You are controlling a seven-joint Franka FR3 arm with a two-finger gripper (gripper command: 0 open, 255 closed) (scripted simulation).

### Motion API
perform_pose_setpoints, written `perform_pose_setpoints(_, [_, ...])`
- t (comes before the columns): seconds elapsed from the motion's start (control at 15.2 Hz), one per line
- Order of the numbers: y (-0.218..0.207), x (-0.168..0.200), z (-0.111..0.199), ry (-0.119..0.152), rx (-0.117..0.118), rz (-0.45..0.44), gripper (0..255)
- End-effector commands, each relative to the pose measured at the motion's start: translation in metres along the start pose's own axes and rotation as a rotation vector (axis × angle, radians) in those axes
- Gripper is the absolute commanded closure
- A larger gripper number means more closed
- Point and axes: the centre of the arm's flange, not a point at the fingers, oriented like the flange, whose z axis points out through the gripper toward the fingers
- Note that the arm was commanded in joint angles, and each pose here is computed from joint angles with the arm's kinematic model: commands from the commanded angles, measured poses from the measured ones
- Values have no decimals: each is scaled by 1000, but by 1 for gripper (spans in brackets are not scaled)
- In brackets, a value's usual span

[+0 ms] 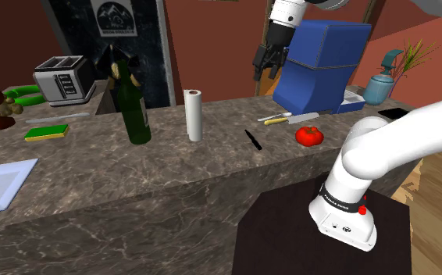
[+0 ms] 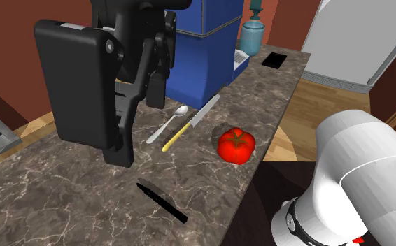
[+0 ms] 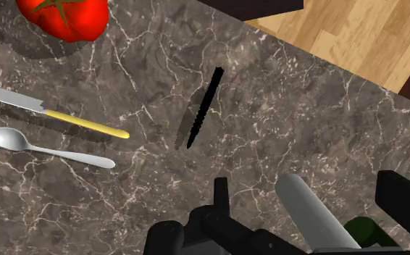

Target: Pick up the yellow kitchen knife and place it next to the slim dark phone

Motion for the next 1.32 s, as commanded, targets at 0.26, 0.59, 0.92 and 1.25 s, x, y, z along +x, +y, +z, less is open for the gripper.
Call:
perform_pose_setpoints(0.26, [38,-20,26,-31,-8,-150,0])
perform_pose_setpoints(0.59, [89,-37,56,-69,-17,-337,0])
perform_pose_setpoints(0.92, [142,-46,86,-107,-26,-524,0])
perform_pose_setpoints(1.25, [197,-46,115,-145,-36,-711,0])
